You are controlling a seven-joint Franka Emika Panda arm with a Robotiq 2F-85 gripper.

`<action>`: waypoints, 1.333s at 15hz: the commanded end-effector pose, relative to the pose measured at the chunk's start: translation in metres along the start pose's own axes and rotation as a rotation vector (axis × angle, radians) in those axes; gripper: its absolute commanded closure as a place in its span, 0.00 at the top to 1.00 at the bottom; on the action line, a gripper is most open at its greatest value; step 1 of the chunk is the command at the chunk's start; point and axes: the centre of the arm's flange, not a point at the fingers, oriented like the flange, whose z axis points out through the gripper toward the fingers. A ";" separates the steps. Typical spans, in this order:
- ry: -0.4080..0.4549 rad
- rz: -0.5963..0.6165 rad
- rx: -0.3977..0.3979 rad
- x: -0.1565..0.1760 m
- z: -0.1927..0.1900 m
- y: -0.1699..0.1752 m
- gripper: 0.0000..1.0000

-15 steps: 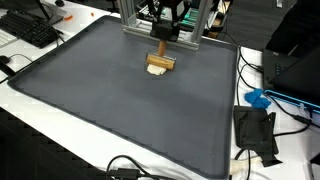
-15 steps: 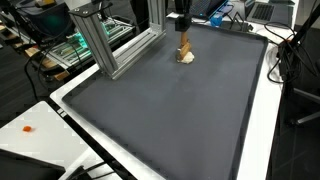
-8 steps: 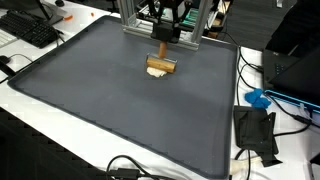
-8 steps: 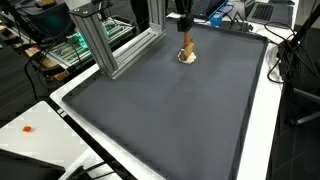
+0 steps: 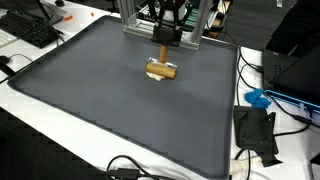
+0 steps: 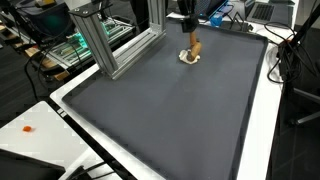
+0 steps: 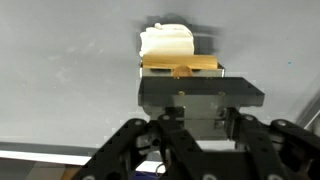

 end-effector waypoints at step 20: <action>-0.201 -0.106 -0.045 -0.013 0.014 0.012 0.22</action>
